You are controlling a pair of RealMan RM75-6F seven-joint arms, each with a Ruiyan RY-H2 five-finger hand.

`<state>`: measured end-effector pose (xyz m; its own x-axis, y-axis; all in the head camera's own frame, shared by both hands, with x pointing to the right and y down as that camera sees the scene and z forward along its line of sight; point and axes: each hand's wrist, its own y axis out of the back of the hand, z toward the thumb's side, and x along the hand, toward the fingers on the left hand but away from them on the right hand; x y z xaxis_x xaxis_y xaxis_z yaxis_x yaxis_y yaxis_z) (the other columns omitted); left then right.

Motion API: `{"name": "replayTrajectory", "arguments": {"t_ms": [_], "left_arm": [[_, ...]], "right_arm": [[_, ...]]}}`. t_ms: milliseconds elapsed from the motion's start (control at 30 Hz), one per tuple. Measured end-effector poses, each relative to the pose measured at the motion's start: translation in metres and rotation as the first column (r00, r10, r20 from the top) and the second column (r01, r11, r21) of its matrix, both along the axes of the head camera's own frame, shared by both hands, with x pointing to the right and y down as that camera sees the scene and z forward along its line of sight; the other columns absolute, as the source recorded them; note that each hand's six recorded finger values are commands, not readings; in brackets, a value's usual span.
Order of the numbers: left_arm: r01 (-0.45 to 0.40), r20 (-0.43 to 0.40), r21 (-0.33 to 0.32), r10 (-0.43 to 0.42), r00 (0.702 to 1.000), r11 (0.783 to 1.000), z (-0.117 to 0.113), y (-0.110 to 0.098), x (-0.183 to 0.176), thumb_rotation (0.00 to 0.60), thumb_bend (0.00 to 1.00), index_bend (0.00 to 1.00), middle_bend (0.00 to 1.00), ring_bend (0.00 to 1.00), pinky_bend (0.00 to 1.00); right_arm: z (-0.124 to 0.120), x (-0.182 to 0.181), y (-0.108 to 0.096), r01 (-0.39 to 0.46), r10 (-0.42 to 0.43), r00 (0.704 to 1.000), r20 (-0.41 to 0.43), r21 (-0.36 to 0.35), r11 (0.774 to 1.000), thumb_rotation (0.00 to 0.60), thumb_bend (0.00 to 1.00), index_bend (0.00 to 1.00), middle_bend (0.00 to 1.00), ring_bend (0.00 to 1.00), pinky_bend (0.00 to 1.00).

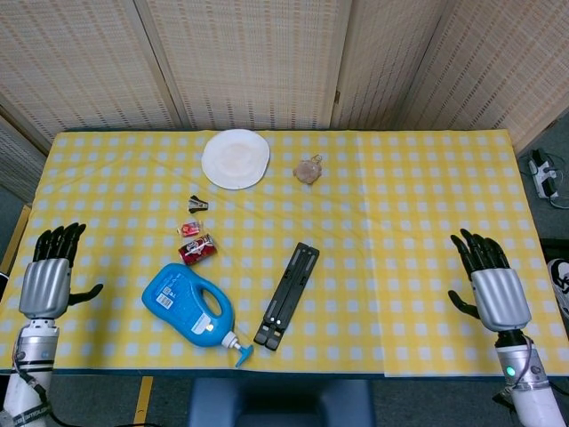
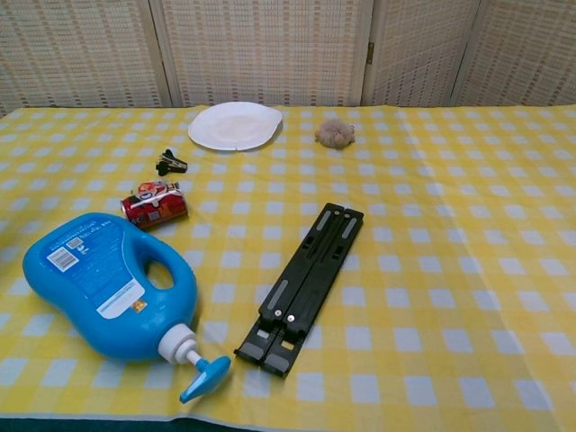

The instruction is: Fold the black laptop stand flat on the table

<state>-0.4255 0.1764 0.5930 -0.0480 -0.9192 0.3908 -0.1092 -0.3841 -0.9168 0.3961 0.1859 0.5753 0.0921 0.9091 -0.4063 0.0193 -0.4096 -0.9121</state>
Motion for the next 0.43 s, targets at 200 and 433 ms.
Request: {"name": "replayTrajectory", "arguments": {"t_ms": [200,433], "left_arm": [[0.020,0.025,0.021,-0.021,0.999,1.000,-0.016,0.026,-0.013,0.600,0.07,0.09,0.10,0.07,0.00],[0.012,0.026,0.020,-0.012,1.000,1.000,-0.028,0.054,-0.017,0.600,0.07,0.09,0.10,0.07,0.00]], "right_arm": [[-0.013,0.034,0.022,-0.103,0.103,0.995,0.002,0.033,0.994,0.600,0.27,0.00,0.05,0.06,0.04],[-0.016,0.048,0.035,-0.151,0.149,0.986,0.069,0.018,0.988,0.600,0.27,0.00,0.06,0.06,0.03]]}}
